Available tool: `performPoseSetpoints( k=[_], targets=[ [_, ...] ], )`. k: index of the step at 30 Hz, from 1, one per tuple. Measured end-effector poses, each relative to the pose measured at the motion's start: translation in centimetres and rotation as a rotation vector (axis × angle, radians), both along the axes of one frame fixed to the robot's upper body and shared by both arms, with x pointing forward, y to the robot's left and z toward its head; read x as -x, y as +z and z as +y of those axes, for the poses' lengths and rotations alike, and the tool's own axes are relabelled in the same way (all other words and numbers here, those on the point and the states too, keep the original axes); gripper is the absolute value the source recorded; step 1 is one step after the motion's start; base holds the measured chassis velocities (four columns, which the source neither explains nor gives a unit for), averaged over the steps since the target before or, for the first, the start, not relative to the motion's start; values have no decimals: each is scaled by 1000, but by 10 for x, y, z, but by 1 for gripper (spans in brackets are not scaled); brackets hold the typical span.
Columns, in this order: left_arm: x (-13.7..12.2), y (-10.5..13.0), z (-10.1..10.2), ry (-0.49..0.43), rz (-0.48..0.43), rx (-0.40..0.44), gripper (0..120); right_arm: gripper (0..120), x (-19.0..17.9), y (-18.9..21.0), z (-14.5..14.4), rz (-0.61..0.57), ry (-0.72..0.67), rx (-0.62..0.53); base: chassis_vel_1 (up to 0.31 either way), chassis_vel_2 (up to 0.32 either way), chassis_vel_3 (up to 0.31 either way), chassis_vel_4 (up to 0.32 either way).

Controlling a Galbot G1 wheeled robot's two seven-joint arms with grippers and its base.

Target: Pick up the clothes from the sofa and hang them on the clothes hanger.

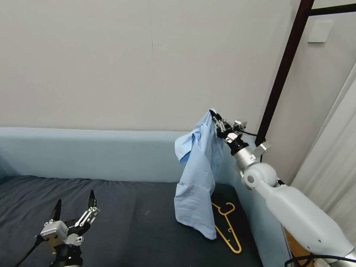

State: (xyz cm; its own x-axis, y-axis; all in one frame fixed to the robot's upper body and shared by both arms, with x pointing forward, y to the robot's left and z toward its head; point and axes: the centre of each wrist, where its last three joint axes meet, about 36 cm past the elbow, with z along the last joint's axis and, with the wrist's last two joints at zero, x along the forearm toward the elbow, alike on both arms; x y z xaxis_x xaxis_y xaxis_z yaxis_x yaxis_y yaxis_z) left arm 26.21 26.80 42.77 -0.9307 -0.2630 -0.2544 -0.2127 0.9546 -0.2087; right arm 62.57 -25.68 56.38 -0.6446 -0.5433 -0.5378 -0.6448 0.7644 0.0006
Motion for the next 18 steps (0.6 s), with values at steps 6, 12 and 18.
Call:
performPoseSetpoints(
  k=[6,12,18],
  targets=[
    [-8,-6,6,-7,8,8,100,0,-30,52,-15,-105,-14,76,0,0,0,0],
    [-17,-7,9,-24,10,12,100,0,-44,87,-2,-129,-15,31,0,0,0,0],
    [-22,-6,6,-46,9,17,100,0,-45,86,5,-128,-4,39,0,0,0,0]
  ],
)
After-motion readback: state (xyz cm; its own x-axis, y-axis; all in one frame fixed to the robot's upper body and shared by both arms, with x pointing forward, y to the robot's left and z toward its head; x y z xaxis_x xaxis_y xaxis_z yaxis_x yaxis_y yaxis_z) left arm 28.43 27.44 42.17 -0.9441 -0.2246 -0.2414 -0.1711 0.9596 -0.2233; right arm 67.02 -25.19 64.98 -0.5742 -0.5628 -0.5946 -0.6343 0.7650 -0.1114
